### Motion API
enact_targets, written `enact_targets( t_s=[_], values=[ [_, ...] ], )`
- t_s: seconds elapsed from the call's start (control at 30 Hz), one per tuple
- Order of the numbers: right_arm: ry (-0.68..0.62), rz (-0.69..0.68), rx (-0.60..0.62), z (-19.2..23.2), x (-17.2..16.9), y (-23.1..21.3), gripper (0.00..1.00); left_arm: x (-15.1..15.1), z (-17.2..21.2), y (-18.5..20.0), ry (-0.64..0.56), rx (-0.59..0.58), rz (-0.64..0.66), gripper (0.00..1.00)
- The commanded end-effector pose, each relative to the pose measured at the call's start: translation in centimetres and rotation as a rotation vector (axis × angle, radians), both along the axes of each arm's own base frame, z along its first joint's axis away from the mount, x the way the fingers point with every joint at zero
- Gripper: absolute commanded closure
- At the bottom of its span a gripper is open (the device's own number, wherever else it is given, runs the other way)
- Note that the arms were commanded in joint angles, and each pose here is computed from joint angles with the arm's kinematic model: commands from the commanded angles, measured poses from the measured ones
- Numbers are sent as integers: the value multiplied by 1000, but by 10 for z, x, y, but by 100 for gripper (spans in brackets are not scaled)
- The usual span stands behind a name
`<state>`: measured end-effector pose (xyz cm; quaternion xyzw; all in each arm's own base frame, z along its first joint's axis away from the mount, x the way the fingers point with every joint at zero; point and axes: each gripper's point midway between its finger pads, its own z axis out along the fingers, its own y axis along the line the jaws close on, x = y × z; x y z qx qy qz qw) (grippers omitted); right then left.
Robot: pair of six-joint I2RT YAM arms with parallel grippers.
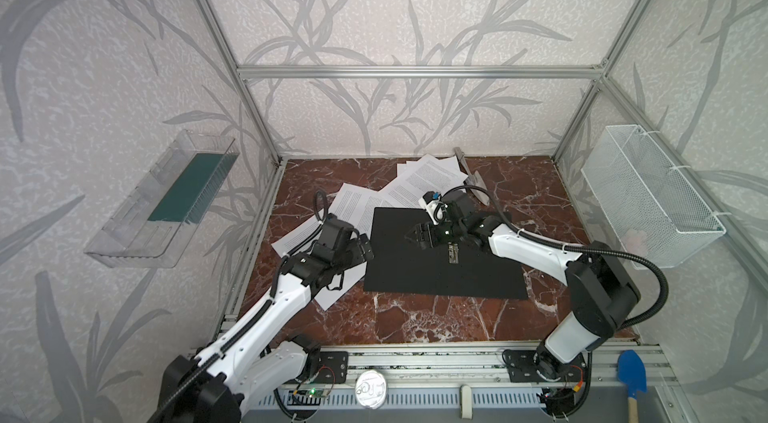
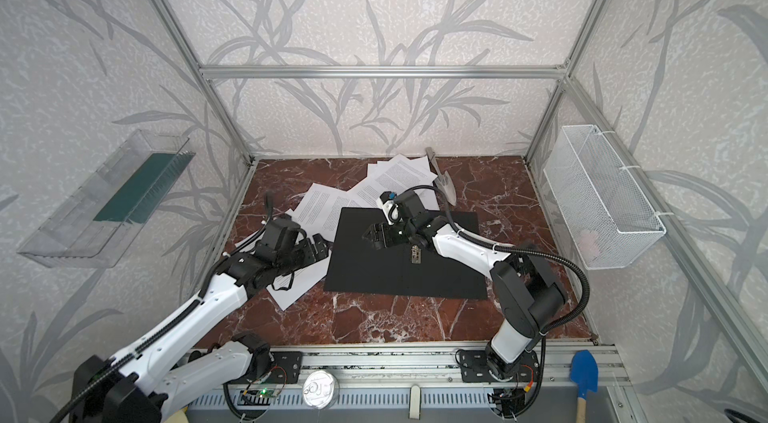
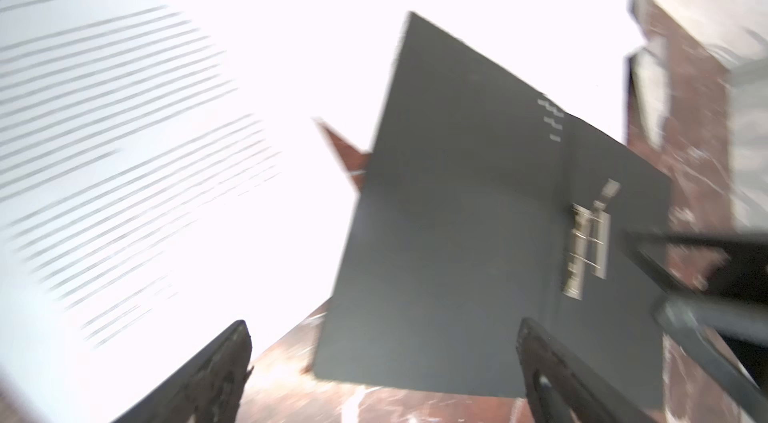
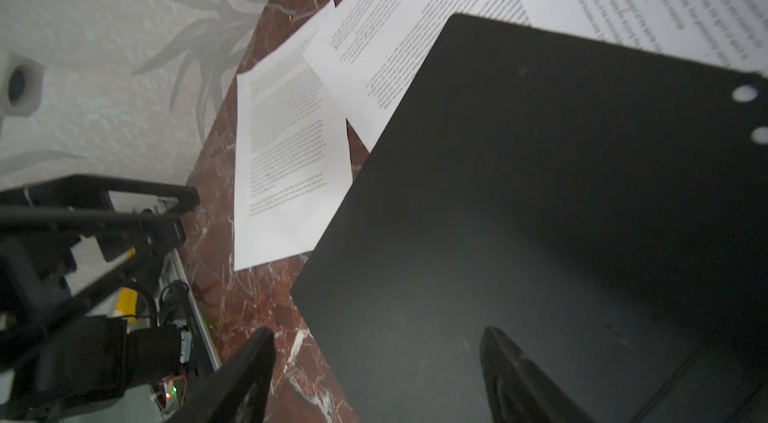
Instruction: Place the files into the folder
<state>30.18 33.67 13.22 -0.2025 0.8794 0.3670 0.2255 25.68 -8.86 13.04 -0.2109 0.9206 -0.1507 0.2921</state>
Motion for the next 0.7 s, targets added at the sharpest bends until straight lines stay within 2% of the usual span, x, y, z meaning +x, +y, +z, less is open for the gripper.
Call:
enact_targets(
  t_s=[0.0, 0.13, 0.23, 0.5, 0.67],
  values=[
    [2, 75, -112, -15, -20, 4, 16, -40, -27, 45, 158, 49, 187, 0],
    [30, 132, -120, -28, -39, 16, 8, -63, -47, 77, 225, 41, 354, 0],
    [58, 190, -151, -51, -52, 28, 0, -71, -65, 83, 257, -18, 416, 0],
    [71, 248, -148, -78, -64, 39, 1, -68, -85, 89, 220, -41, 447, 0],
    [79, 252, -171, -86, -64, 37, 0, -68, -104, 84, 209, -112, 476, 0]
  ],
)
